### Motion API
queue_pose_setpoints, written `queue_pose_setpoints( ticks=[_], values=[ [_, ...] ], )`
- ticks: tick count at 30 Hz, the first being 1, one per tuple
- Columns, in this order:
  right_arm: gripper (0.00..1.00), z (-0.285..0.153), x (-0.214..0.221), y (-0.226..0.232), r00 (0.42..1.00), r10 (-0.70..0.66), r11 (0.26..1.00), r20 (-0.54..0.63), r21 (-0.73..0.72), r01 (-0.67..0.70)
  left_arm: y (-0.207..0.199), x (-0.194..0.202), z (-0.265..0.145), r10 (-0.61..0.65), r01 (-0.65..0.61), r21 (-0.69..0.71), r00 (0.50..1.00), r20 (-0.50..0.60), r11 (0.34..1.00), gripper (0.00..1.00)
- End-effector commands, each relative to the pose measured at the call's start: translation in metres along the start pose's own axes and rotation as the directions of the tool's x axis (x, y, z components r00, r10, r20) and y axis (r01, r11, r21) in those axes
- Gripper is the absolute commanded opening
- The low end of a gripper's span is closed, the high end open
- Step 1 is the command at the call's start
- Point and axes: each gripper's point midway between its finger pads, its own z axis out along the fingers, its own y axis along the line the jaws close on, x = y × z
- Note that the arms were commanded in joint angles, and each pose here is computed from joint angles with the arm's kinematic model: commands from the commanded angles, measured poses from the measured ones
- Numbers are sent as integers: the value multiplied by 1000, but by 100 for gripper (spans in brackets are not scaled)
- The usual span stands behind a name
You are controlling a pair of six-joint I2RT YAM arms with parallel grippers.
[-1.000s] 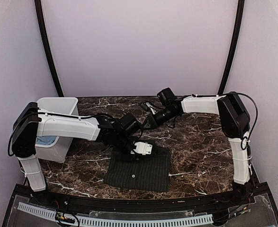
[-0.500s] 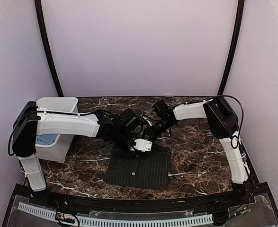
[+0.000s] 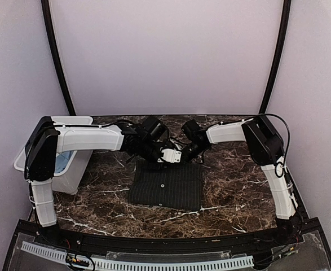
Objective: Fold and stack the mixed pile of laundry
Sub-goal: Fold the 2/3-rectangle-folded shirt at the center of the board.
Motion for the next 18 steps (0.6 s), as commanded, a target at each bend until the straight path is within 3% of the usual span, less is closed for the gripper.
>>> queue_pose_setpoints(
  ticks=[1,9,18],
  values=[
    [0,3,7,3,1000,0,1000,-29,3,0,14,3,6,40,-40,-36,999,-1,999,1],
    [1,-15,-11,12,999,-37,997,6,61,37,15,20,24,81,-83,-76,996,-29,994,3],
    [27,-73,-62,8,991,-77,976,107,210,53,17,17,27,96,-96,-88,995,-10,991,5]
  ],
)
